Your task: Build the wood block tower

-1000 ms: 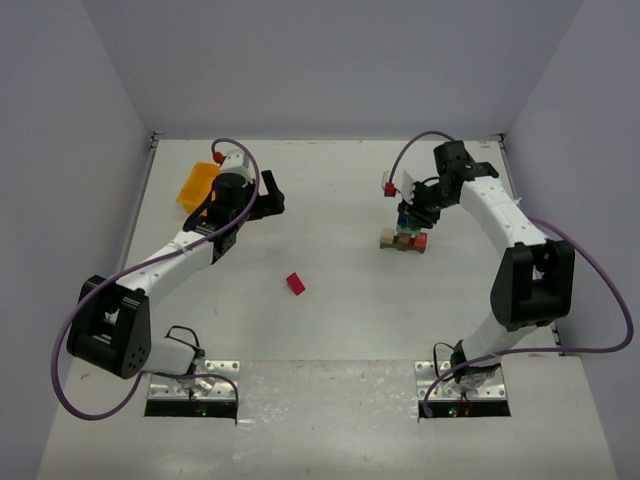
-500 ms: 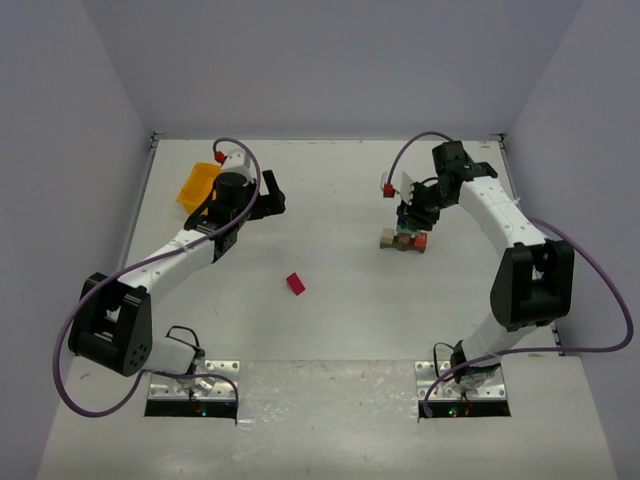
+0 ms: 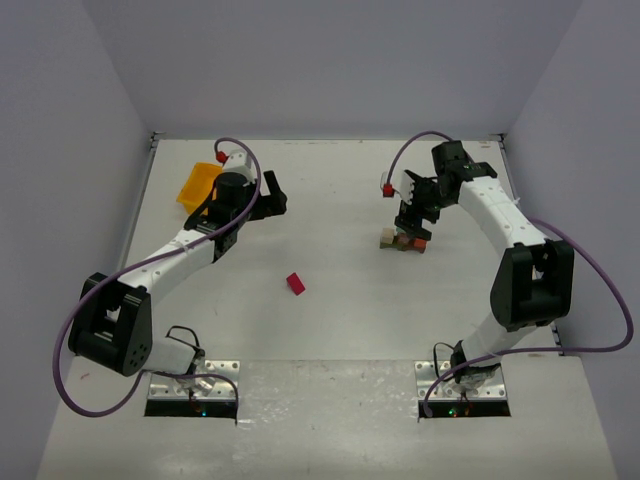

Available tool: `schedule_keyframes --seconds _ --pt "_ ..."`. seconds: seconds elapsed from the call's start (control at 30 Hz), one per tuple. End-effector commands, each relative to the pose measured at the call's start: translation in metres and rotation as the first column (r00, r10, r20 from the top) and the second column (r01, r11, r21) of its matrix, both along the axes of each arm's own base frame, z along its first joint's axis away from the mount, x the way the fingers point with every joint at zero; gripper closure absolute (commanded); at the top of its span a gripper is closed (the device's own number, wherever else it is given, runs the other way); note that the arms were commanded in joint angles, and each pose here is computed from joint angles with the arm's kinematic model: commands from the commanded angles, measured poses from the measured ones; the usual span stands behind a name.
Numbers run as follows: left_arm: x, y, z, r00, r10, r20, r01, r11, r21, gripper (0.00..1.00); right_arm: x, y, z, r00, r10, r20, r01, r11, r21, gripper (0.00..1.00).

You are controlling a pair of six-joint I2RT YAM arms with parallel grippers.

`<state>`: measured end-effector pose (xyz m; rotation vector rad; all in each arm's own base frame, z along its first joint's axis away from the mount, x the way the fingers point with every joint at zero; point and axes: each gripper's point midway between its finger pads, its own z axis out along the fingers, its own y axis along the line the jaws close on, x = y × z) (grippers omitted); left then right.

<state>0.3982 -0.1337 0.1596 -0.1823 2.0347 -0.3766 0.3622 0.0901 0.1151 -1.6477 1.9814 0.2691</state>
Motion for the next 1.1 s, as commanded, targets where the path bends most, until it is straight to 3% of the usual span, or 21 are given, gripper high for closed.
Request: schedule_keyframes --seconds 0.0,0.37,0.57,0.67,0.83,1.07 --pt "0.013 -0.007 0.028 0.996 -0.02 0.082 0.022 1.0 -0.022 0.0 0.016 0.008 0.035 0.994 -0.012 0.11 0.009 1.0 0.026 0.01" --pt "0.014 -0.005 0.034 0.997 0.006 0.081 -0.002 0.999 -0.04 0.0 0.016 0.037 0.094 0.967 -0.049 0.251 0.016 0.991 0.132 0.01" --pt "0.015 0.012 0.044 0.99 0.121 0.071 -0.117 0.992 -0.05 0.0 0.011 0.101 0.135 0.939 -0.106 0.327 0.002 0.953 0.303 0.01" --pt "0.01 0.022 0.047 0.981 0.186 0.046 -0.183 0.981 -0.056 0.0 0.001 0.124 0.16 0.957 -0.141 0.253 0.019 0.901 0.432 0.01" --pt "0.003 0.006 0.058 0.993 0.103 0.06 -0.096 0.988 -0.118 0.0 -0.016 0.15 0.172 0.967 -0.201 0.155 0.087 0.835 0.543 0.01" --pt "-0.006 0.016 0.043 0.991 0.132 0.025 -0.129 0.985 -0.111 0.0 -0.061 0.178 0.12 0.911 -0.4 0.1 0.307 0.819 0.485 0.01"
